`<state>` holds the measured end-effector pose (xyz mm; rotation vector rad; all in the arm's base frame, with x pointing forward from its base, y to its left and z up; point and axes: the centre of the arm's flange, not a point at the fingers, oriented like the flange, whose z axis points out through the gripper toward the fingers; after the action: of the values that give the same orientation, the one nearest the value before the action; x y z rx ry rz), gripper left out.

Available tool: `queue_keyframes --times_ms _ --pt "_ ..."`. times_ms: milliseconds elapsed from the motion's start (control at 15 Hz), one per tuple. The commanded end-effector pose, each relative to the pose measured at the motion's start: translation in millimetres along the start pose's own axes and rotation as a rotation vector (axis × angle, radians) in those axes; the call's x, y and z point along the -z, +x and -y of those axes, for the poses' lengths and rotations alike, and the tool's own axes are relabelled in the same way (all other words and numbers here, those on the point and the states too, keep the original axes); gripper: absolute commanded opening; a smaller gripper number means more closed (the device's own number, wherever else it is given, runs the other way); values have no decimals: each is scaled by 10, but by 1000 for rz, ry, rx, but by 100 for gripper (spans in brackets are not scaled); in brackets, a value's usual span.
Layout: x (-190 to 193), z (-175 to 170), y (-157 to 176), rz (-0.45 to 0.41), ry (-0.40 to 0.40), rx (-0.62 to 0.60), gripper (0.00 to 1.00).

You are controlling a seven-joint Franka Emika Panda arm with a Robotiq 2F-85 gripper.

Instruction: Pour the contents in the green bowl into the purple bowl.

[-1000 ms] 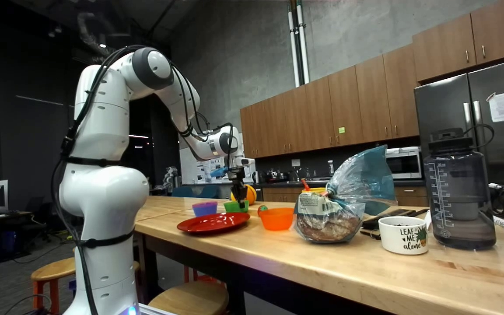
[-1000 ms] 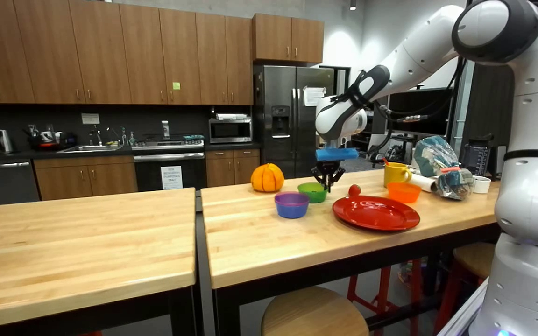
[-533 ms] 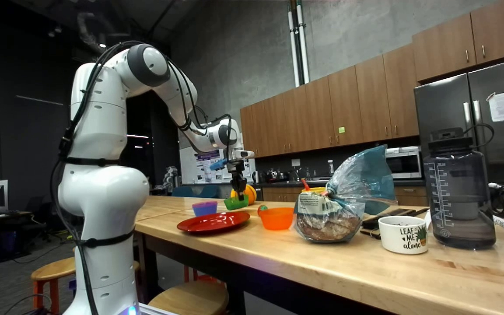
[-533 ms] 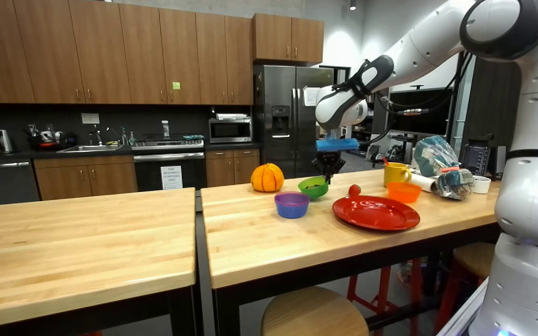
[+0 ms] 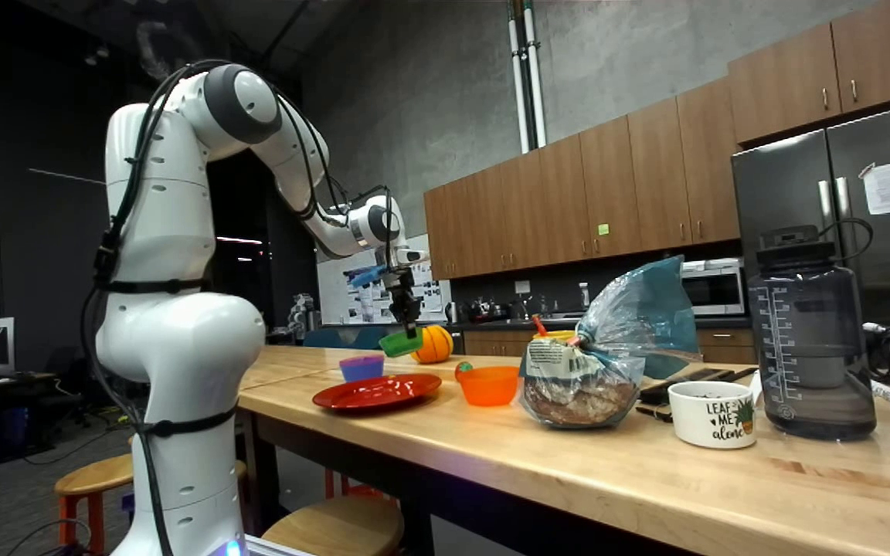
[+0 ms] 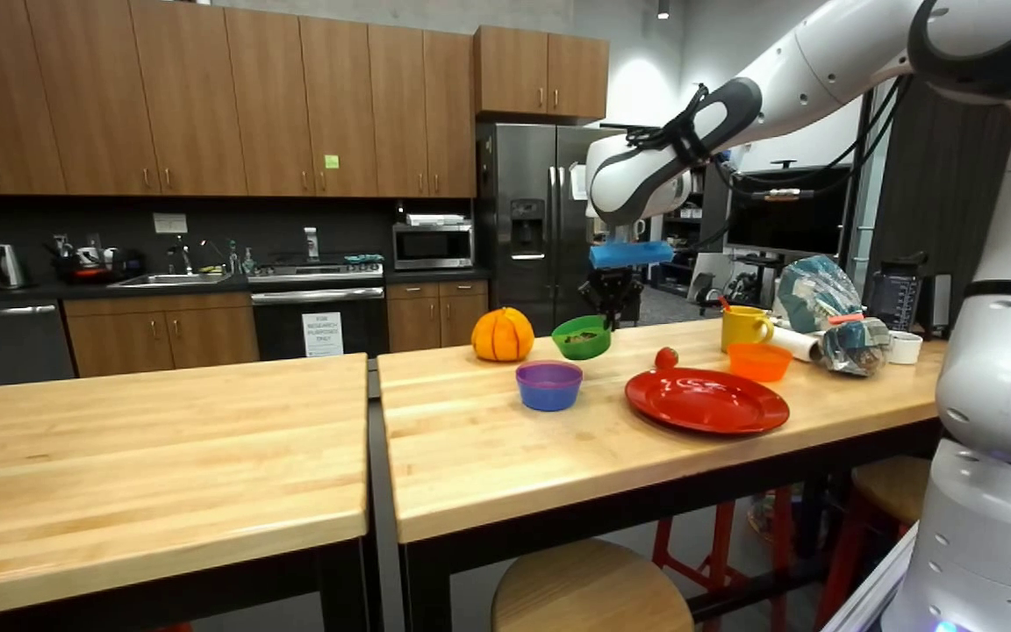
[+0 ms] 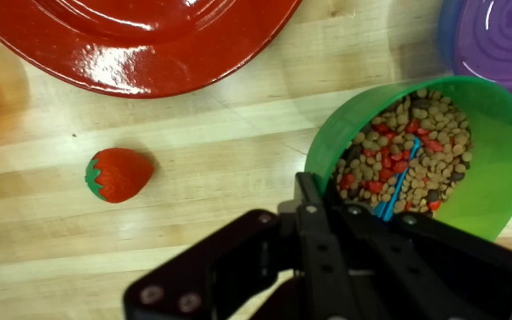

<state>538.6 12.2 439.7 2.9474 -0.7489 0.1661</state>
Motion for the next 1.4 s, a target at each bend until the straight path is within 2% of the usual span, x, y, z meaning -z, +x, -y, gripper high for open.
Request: queue_keyframes --times_ms 0,333,800,1333 --pt "260 105 -286 -67 -68 67 1" --pt "433 401 -585 -186 -200 158 1" --pt "341 976 -1023 -324 -376 242 1" --pt "278 1289 -1211 -508 -524 277 1"
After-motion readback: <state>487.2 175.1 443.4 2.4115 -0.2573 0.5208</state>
